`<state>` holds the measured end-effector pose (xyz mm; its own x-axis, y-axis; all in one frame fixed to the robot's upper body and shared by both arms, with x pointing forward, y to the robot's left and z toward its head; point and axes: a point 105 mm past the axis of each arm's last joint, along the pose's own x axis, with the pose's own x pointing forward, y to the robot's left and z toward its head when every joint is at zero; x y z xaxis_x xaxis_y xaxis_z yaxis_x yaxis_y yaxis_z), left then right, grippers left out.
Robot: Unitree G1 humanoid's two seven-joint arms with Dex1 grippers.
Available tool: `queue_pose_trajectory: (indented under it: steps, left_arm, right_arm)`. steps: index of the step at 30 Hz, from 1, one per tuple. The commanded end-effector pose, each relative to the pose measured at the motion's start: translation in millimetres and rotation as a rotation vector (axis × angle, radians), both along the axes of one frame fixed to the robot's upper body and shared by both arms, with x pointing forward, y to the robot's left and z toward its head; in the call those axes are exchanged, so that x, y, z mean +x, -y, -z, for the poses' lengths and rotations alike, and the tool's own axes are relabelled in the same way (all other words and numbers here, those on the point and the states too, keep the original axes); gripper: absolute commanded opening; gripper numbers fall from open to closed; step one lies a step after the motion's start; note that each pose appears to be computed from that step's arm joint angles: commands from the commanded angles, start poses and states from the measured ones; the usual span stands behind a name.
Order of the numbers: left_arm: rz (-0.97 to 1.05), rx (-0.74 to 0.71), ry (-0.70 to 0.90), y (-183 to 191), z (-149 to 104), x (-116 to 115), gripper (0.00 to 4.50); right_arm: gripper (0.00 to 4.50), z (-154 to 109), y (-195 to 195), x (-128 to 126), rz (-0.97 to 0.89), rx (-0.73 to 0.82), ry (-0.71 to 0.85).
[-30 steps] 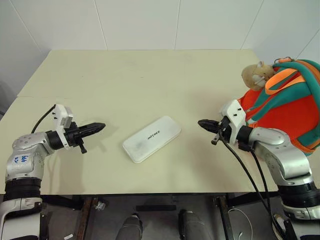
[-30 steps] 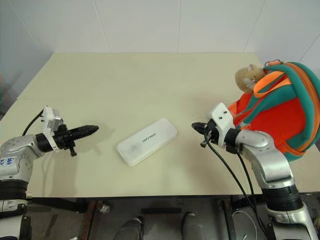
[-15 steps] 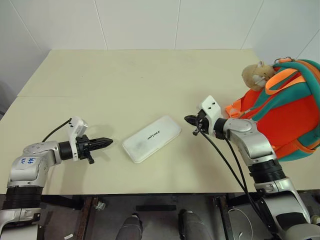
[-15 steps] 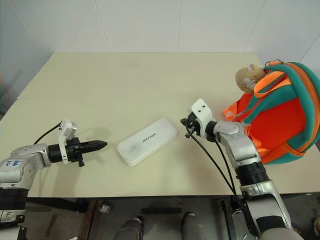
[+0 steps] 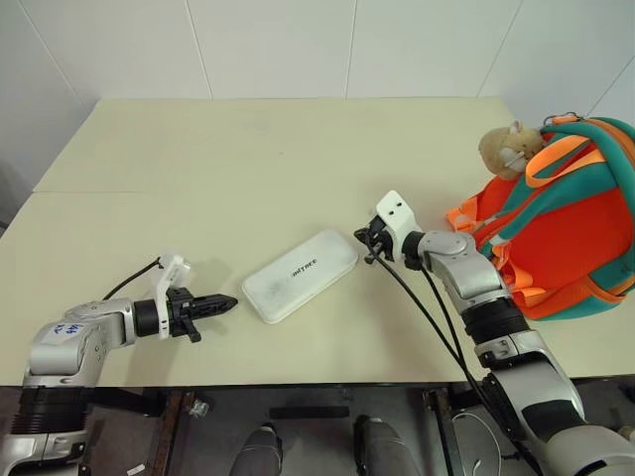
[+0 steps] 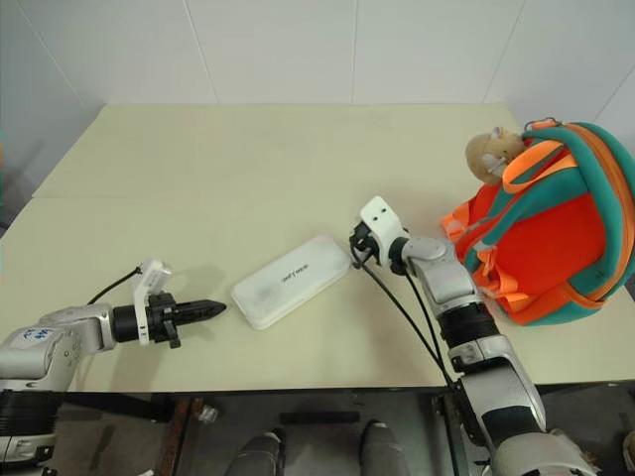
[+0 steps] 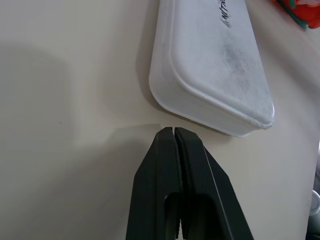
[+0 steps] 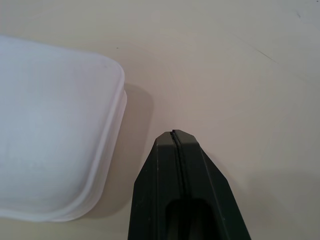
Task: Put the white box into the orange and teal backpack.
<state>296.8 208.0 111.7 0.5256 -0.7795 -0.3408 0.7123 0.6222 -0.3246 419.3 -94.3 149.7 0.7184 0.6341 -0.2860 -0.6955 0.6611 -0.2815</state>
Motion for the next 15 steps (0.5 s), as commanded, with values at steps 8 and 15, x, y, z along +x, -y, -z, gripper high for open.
queue_pose_trajectory:
  steps: [8, 15]
  left_arm:
    - [0.046, -0.058, 0.059, 20.9, -5.9, 0.3, 0.05]
    - [0.033, -0.063, 0.108, 22.4, -7.9, 8.5, 0.05]
  right_arm:
    - [0.00, -11.5, -14.9, -8.5, -0.094, 0.016, 0.013]
    - [0.00, -6.1, -17.0, -20.1, -0.141, 0.005, -0.024]
